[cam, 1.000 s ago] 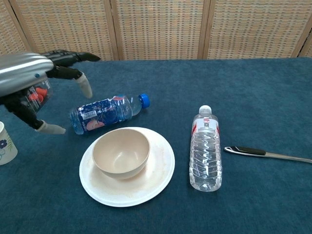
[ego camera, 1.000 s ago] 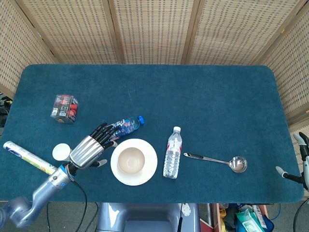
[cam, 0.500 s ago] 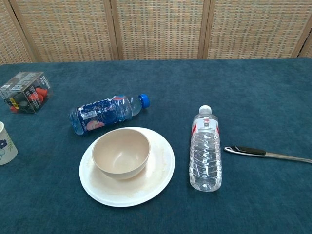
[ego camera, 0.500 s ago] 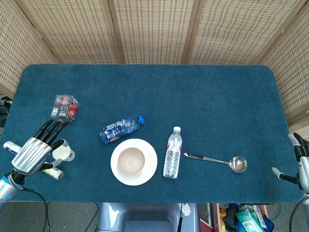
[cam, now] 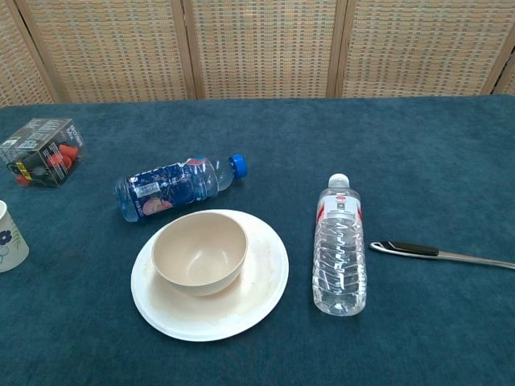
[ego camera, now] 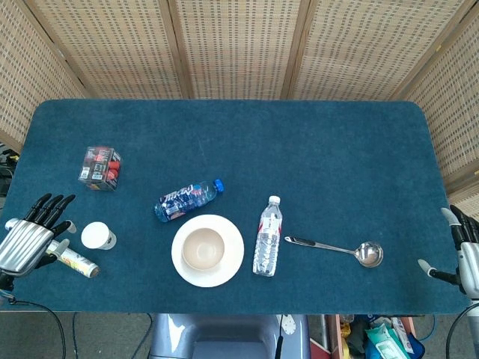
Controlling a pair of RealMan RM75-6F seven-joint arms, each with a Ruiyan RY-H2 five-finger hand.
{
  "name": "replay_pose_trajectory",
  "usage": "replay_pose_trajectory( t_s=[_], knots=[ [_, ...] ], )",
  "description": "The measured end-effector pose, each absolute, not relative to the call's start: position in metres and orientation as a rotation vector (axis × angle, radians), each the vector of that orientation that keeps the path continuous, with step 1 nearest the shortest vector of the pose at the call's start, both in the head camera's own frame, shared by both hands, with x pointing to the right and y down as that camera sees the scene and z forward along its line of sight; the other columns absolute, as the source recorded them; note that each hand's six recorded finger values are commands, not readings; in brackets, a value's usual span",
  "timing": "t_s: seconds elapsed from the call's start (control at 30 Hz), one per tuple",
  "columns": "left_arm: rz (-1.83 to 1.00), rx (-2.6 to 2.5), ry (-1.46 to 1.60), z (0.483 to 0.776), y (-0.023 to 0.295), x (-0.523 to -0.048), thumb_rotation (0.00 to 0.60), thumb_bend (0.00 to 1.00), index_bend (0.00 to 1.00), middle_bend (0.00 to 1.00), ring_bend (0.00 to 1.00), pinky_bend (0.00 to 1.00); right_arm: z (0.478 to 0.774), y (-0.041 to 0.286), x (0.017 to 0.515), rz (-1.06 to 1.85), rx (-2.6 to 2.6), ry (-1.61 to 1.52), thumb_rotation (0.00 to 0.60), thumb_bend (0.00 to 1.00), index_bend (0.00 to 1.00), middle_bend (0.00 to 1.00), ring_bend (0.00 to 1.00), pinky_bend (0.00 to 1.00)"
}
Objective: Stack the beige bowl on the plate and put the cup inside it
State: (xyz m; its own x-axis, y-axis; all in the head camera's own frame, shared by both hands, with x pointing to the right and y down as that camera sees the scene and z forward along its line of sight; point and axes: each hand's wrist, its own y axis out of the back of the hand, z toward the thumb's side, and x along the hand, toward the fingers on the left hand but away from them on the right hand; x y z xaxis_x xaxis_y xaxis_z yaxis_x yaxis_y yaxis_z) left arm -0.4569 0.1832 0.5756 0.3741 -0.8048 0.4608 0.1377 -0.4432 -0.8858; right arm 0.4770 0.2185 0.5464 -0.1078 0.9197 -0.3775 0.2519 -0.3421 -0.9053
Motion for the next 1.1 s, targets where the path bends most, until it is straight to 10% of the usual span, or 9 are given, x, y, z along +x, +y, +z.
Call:
replay_pose_trajectory(
  t_s=[1.1],
  knots=[
    [-1.356, -1.718, 0.46, 0.623, 0.21, -0.467, 0.6, 0.38, 0.36, 0.0, 0.0, 0.0, 0.545, 0.218, 0.48, 1.48, -1.594, -1.329, 0.6, 0.14, 0.01, 0.0, 0.0, 0.0]
  ],
)
